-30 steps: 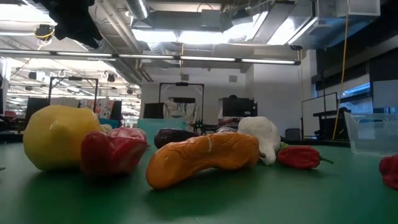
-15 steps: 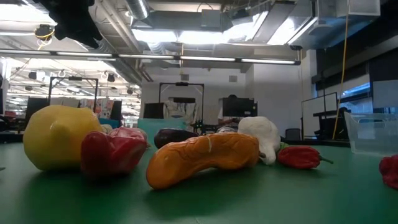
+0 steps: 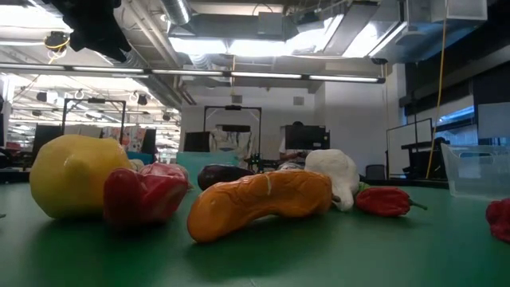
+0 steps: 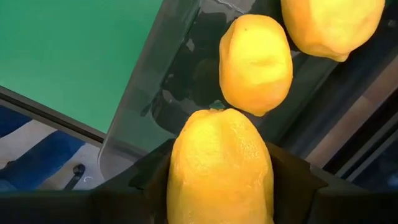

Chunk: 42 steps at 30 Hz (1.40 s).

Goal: Sort produce into baskets
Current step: Put the yellow lemon into the black bin

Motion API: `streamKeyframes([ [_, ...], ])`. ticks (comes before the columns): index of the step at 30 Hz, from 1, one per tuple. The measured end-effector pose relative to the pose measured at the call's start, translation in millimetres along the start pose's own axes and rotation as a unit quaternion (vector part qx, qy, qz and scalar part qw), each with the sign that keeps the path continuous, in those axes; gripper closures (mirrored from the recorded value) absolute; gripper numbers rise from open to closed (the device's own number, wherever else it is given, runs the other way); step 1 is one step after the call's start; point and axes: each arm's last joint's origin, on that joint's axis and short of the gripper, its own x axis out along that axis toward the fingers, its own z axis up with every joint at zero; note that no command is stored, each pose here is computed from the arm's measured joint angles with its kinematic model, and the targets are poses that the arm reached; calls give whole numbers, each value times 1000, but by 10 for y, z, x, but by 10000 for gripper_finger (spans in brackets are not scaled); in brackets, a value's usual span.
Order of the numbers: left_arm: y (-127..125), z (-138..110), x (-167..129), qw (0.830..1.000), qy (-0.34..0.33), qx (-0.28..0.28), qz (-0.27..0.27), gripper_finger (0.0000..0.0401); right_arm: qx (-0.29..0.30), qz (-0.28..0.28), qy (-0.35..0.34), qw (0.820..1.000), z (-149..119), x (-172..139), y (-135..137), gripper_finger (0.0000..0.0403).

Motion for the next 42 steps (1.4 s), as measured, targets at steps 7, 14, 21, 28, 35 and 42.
streamKeyframes([
  [7, -2, 7, -1, 1000, -3, 6, -1, 216, 3, -5, 8, 1000, 32, -3, 24, 99],
  [14, -5, 12, 0, 1000, -6, 9, -1, 216, 8, 1, 0, 1000, 89, -95, 91, 63],
  [21, -5, 12, -1, 1000, -7, 9, -2, 216, 9, 65, -92, 994, 415, -739, 208, 72],
  [28, -8, 11, 0, 1000, -4, 8, -6, 216, -40, 172, -250, 952, 971, -1244, 519, 72],
  [35, -7, 10, 0, 1000, -4, 9, -6, 216, -133, 218, -286, 924, 1743, -1253, 1044, 72],
  [42, -5, 4, -1, 1000, -1, 10, -5, 216, -213, 306, -270, 888, 2298, -977, 1619, 72],
])
